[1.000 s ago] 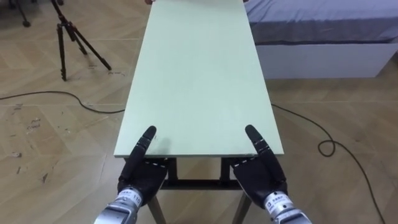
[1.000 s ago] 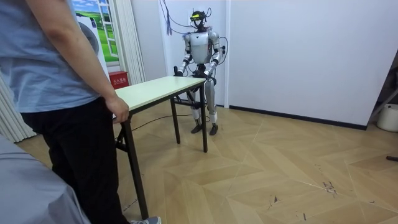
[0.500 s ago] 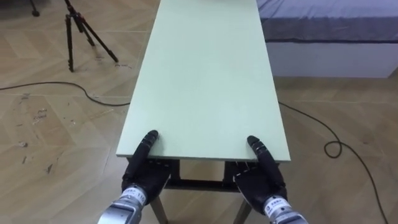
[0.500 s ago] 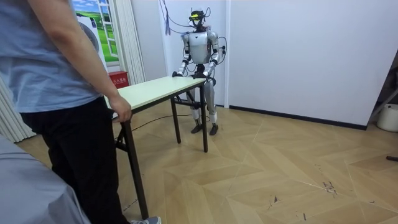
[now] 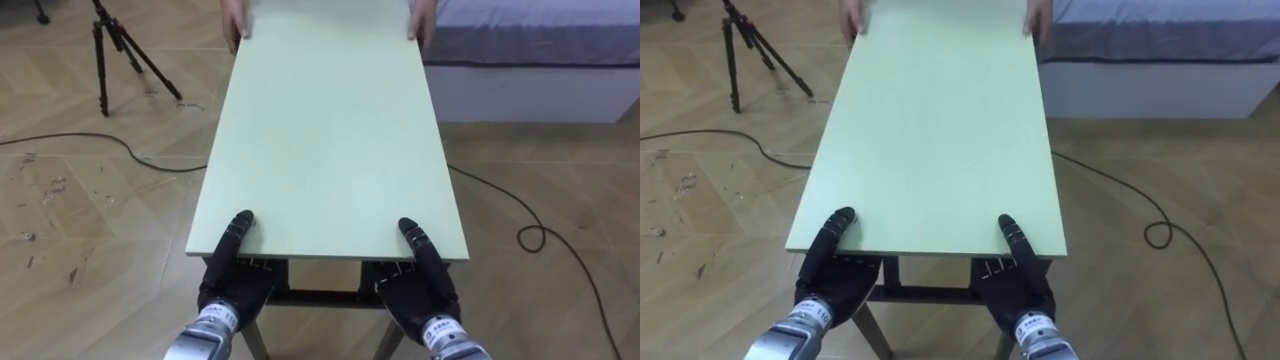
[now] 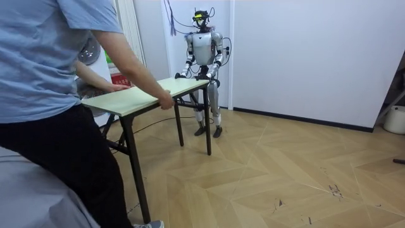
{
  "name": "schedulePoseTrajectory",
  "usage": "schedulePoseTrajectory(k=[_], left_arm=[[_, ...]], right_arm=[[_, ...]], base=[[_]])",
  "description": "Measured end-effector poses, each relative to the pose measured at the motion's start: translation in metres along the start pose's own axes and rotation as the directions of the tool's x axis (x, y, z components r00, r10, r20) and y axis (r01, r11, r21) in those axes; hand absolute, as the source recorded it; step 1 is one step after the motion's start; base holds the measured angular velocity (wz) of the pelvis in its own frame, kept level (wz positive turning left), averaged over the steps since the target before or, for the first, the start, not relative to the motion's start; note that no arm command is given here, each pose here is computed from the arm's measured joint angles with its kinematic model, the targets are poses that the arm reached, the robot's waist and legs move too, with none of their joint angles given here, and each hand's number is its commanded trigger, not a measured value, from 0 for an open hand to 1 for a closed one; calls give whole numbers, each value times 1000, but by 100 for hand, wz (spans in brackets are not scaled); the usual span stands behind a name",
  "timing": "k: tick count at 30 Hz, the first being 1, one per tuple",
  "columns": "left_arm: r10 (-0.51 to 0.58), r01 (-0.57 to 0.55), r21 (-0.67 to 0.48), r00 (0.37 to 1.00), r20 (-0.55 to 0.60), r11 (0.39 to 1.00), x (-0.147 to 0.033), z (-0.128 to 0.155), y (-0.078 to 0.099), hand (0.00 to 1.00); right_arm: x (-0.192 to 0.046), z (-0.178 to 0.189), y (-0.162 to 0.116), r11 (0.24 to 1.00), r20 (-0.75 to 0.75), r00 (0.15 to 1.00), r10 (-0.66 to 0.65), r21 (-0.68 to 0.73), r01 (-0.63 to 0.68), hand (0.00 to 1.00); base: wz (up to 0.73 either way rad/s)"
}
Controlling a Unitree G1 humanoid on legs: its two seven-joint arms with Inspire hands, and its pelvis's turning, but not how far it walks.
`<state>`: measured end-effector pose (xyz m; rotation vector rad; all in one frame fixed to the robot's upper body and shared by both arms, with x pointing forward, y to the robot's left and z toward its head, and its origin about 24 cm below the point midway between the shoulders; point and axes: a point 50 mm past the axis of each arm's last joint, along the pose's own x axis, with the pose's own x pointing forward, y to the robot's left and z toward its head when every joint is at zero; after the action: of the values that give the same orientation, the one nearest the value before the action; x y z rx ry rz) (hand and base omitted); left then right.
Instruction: Move table with human
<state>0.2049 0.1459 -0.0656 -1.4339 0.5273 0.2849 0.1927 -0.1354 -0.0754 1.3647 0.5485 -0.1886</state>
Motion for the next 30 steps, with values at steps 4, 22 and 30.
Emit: schedulePoseTrajectory(k=[4, 22, 30], left_arm=[[-5, 5, 20, 1000, 3, 1000, 0, 0, 0, 100], [-94, 94, 70, 996, 1, 993, -16, -7, 6, 100], [-118, 116, 85, 993, 13, 990, -16, -6, 1, 100]], right_arm=[[0, 0, 0, 1000, -1, 1000, 3, 4, -3, 100], [-8, 3, -2, 998, 17, 998, 58, -2, -58, 100], [-8, 2, 4, 996, 19, 996, 85, 1, -85, 100]], base=[[5], [0], [-5]])
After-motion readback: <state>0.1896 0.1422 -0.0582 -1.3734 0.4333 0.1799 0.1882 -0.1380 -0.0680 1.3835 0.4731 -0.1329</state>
